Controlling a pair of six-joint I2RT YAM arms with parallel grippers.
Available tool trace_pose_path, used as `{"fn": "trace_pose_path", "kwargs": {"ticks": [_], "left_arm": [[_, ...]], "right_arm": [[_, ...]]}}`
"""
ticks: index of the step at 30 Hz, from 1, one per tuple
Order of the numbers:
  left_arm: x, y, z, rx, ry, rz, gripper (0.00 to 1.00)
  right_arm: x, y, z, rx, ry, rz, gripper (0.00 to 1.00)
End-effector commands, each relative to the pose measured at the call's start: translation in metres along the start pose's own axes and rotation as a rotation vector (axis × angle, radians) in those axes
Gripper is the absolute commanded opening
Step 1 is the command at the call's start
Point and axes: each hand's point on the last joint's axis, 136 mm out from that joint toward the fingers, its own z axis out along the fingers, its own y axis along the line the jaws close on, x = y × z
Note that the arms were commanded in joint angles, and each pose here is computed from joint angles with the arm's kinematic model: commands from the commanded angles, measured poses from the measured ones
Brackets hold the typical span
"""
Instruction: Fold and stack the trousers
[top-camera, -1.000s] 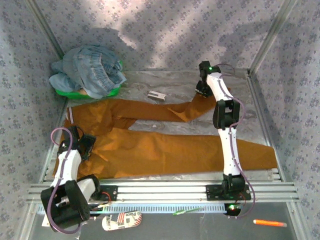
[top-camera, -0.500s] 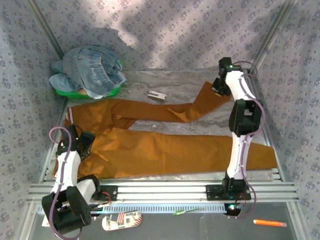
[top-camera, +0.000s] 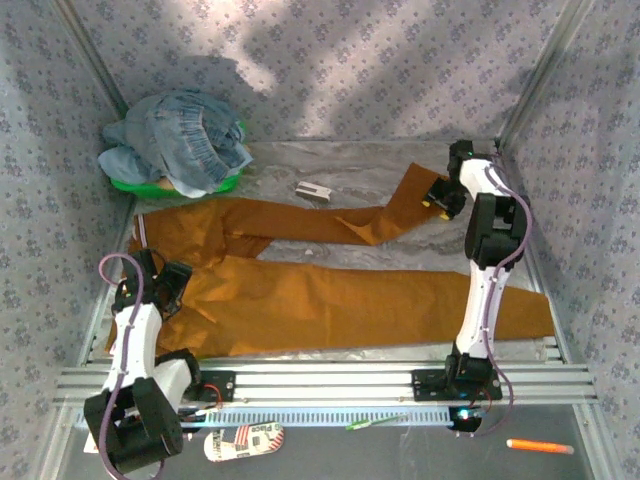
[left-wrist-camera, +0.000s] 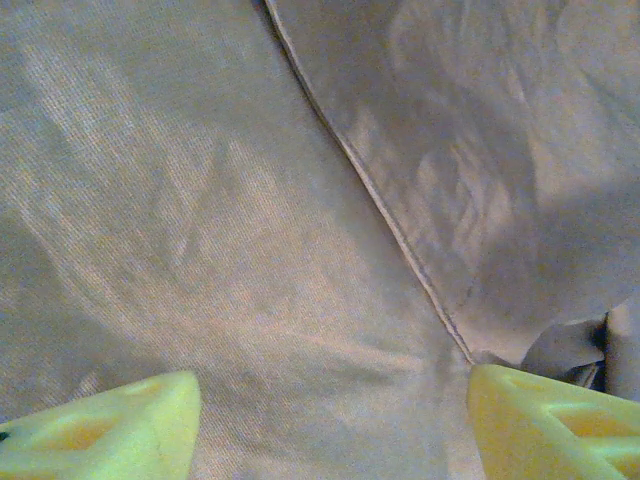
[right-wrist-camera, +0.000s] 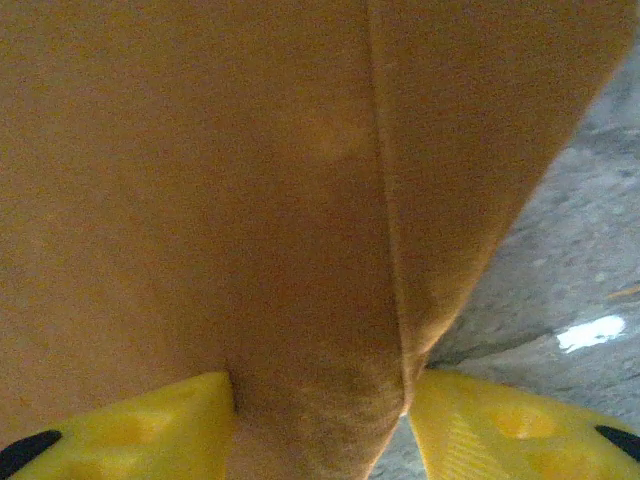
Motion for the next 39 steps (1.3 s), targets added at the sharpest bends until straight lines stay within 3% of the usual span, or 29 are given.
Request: {"fn": "trace_pose_path", "kwargs": {"ticks": [1, 5, 6, 9, 14, 20, 27, 33, 39], "left_arm": [[0.001, -0.004, -0.006, 0.004, 0.005, 0.017, 0.71], [-0.001, -0.005, -0.009, 0.001, -0.001, 0.026, 0.71], [-0.002, -0.007, -0.010, 0.004, -0.003, 0.029, 0.71], [-0.006, -0.012, -0.013, 0.012, -0.009, 0.034, 0.71], [-0.010, -0.023, -0.022, 0.040, -0.017, 0.046, 0.71], [-0.011, -0.034, -0.032, 0.076, -0.019, 0.065, 0.71], [-0.007, -0.047, -0.041, 0.134, 0.003, 0.097, 0.71], [-0.006, -0.052, -0.041, 0.155, 0.012, 0.121, 0.71], [-0.005, -0.054, -0.037, 0.158, 0.017, 0.129, 0.71]], "right_arm": [[0.004, 0.003, 0.013, -0.024, 0.035, 0.010, 0.44], [-0.003, 0.001, -0.002, -0.036, -0.012, 0.019, 0.05], [-0.006, 0.003, -0.012, -0.054, -0.032, 0.020, 0.00], [-0.017, 0.009, -0.052, -0.100, -0.125, 0.031, 0.00], [-0.026, 0.024, -0.151, -0.198, -0.314, 0.036, 0.00], [-0.026, 0.034, -0.224, -0.261, -0.421, 0.025, 0.00], [-0.016, 0.023, -0.249, -0.249, -0.438, 0.026, 0.00], [0.005, -0.010, -0.255, -0.211, -0.442, 0.038, 0.00], [0.057, -0.021, -0.288, -0.293, -0.514, 0.050, 0.00]]}}
